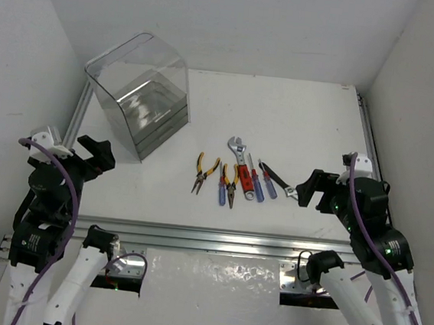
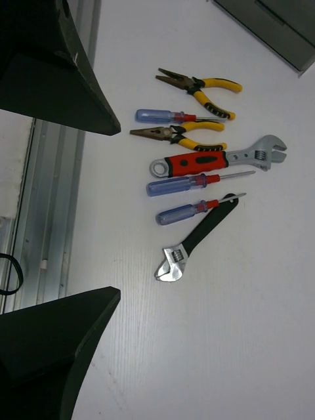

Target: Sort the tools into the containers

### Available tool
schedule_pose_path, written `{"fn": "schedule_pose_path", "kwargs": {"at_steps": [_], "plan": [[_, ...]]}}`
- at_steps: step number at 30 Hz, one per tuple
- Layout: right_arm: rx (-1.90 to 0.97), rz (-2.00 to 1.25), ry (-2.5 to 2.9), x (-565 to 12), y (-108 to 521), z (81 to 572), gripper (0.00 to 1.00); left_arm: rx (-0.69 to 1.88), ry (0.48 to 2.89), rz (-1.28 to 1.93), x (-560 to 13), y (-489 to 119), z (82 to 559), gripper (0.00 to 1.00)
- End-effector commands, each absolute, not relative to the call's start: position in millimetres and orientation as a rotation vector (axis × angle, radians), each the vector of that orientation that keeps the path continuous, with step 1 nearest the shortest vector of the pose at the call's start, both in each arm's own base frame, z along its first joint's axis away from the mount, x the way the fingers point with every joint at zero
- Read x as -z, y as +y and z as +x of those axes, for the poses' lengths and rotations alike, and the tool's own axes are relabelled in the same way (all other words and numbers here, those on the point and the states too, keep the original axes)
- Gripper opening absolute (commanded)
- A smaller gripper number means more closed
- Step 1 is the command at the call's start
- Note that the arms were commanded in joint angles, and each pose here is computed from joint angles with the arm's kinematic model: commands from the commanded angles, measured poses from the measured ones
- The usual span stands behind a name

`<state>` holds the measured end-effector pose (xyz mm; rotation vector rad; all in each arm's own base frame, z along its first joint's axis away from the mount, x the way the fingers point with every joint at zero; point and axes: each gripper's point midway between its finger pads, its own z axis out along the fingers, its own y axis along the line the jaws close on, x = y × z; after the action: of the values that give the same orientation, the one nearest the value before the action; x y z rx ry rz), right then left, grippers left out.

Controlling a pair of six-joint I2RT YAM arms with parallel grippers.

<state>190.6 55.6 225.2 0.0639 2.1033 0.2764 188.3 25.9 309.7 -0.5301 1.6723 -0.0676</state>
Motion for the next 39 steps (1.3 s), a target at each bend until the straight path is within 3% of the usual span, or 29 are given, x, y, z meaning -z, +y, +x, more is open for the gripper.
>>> {"fn": "schedule_pose_path", "kwargs": {"at_steps": [1, 10, 17, 23, 27, 30, 33, 35, 39], "plan": [[-0.279, 0.089, 2.014, -243.8, 53.2, 196.2, 0.99, 0.083, 1.672, -0.498, -312.5, 21.0, 195.7, 1.0], [-0.373, 0.036, 2.021, -237.7, 71.1, 199.6, 0.99, 0.126, 1.849, -0.384, -297.8, -4.3, 237.9, 0.94], [-0.404, 0.015, 2.047, -231.0, 81.0, 210.4, 0.99, 0.132, 1.93, -0.322, -321.5, -31.7, 266.8, 0.95], [-0.395, 0.02, 2.068, -225.5, 84.2, 223.3, 0.99, -0.239, 2.022, -0.174, -306.9, -101.6, 283.3, 0.95], [-0.412, 0.024, 2.087, -217.9, 88.9, 228.8, 0.99, -0.307, 2.05, -0.089, -297.0, -128.8, 296.4, 0.95], [-0.532, -0.035, 2.064, -210.7, 109.9, 233.5, 0.99, -0.219, 2.011, -0.132, -313.7, -135.4, 299.5, 0.95], [-0.833, -0.071, 2.03, -212.8, 156.1, 243.6, 0.99, -0.136, 1.932, -0.226, -343.5, -120.7, 292.8, 0.97], [-1.066, -0.099, 1.957, -226.9, 190.4, 250.7, 0.99, -0.088, 1.89, -0.31, -361.7, -97.0, 290.2, 0.98], [-1.216, -0.07, 1.938, -215.4, 249.1, 296.0, 0.99, -0.058, 1.808, -0.45, -383.5, -48.8, 282.7, 0.99]]}}
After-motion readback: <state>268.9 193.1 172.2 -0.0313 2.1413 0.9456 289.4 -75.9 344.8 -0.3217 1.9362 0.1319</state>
